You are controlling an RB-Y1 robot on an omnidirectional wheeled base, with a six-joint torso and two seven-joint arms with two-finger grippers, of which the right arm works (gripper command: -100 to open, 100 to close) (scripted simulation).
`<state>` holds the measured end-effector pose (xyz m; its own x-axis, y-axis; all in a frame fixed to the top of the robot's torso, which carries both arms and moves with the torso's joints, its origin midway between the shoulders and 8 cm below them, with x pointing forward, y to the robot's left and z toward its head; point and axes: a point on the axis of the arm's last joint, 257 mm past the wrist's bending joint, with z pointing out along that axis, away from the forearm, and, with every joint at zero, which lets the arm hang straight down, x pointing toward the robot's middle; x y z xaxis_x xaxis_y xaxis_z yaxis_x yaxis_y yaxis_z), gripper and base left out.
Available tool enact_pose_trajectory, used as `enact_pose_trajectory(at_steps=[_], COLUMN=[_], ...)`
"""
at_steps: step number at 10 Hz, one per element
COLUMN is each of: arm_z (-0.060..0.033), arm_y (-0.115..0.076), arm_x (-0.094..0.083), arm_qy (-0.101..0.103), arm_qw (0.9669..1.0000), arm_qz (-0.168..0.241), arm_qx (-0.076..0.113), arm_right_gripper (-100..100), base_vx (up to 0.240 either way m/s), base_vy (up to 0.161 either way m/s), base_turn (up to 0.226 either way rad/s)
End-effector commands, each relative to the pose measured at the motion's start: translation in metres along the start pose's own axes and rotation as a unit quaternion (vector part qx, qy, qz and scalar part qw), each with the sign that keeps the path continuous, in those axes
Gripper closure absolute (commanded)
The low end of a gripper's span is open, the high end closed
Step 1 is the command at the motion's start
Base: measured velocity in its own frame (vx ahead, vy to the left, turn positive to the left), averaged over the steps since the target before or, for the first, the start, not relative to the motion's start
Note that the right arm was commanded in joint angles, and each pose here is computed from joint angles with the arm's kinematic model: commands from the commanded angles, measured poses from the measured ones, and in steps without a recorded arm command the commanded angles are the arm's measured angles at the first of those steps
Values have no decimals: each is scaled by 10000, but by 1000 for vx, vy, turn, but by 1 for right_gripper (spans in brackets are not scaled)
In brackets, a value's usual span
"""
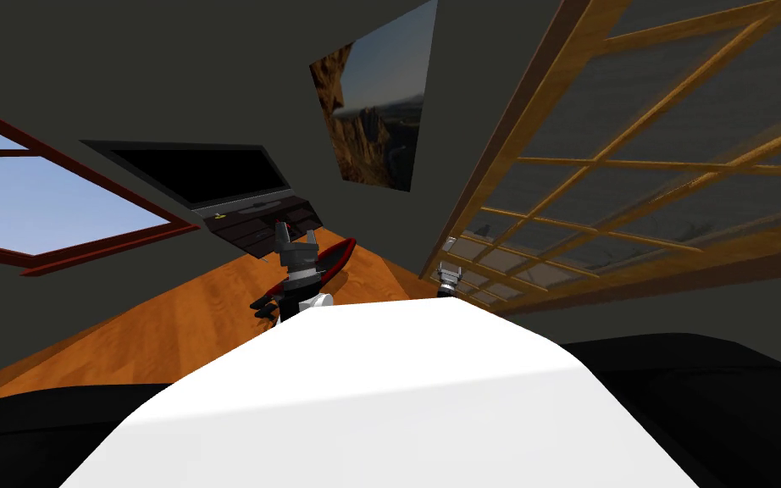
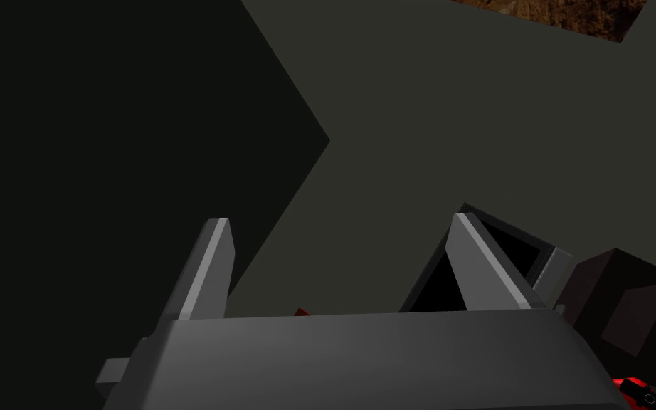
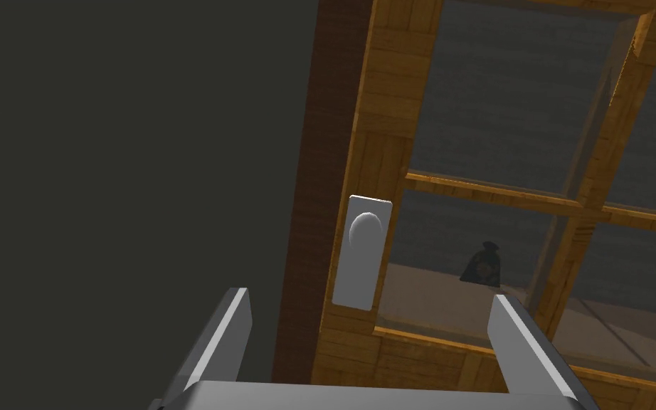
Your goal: Pull the door open
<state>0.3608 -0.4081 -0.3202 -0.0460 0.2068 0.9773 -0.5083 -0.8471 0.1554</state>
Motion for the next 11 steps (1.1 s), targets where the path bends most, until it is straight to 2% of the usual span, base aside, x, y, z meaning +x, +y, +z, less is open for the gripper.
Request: enact_pose_trajectory(at_steps=[1,5,6,11], arm_z=[-29,-104,-104,-213], arm_y=[63,207,207,413], arm_x=[-109,-332,-332,-593], arm_qy=[-106,-316,-316,-554], arm_qw=[9999,9987,9987,9957], arm_qz=[109,304,304,514], arm_qx=[-82,-268,-268,-535], arm_right_gripper=[-100,-100,-100,-100], base_vx=[96,84,54,67], base_vy=[-60,-48,-24,-45], base_turn=[74,72,16,65])
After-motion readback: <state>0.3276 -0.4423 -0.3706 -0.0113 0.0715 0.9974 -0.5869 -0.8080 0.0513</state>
